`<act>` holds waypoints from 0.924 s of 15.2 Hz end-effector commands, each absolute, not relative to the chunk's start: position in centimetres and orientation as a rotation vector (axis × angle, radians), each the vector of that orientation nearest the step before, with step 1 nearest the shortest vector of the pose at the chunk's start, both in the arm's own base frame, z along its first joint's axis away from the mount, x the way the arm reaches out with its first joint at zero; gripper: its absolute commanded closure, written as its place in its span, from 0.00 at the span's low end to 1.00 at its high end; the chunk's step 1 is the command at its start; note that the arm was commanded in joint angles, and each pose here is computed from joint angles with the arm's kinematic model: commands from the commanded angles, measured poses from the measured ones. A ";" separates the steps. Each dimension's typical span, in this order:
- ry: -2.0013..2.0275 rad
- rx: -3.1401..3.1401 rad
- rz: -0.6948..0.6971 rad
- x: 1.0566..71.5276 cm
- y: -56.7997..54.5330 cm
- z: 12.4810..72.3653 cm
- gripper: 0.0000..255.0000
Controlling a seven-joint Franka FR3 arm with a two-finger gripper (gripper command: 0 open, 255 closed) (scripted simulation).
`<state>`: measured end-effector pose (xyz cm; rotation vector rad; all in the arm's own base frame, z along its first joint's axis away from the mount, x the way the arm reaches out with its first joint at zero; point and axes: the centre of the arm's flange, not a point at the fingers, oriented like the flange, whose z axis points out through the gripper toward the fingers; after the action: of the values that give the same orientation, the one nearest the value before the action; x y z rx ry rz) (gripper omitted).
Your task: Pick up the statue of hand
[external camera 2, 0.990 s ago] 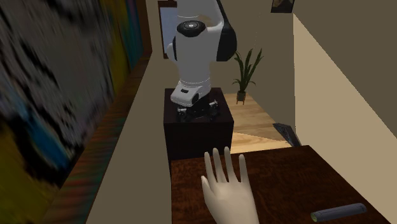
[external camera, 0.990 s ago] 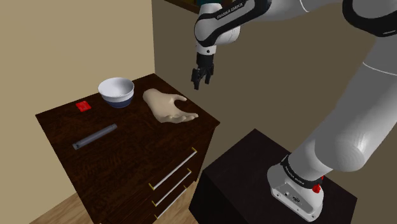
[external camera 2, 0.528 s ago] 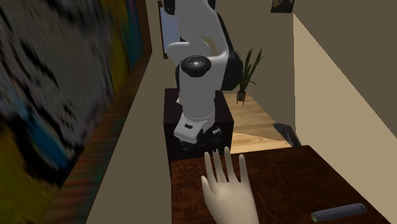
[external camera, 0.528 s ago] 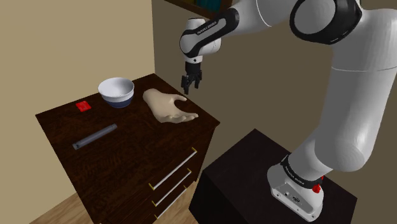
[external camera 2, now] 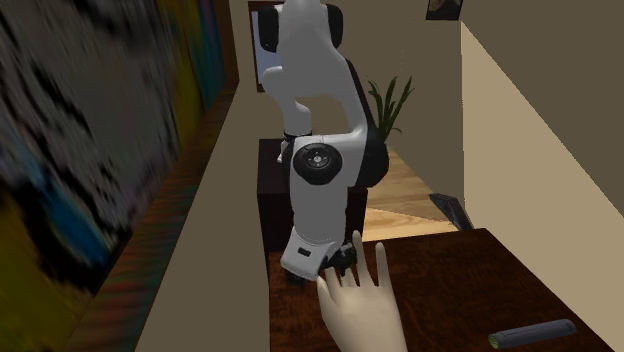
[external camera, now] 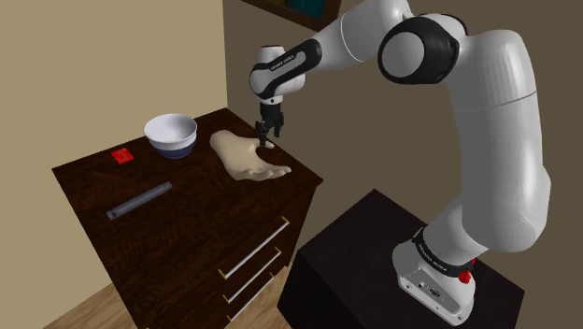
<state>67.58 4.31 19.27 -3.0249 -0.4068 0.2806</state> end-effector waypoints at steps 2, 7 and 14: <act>-0.407 -3.025 0.280 67.7 4.3 17.7 0.00; -0.407 -3.025 0.280 67.6 4.3 16.3 1.00; -0.407 -3.025 0.280 67.7 4.3 16.4 1.00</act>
<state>67.65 4.23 16.39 -3.0254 -0.4086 0.2815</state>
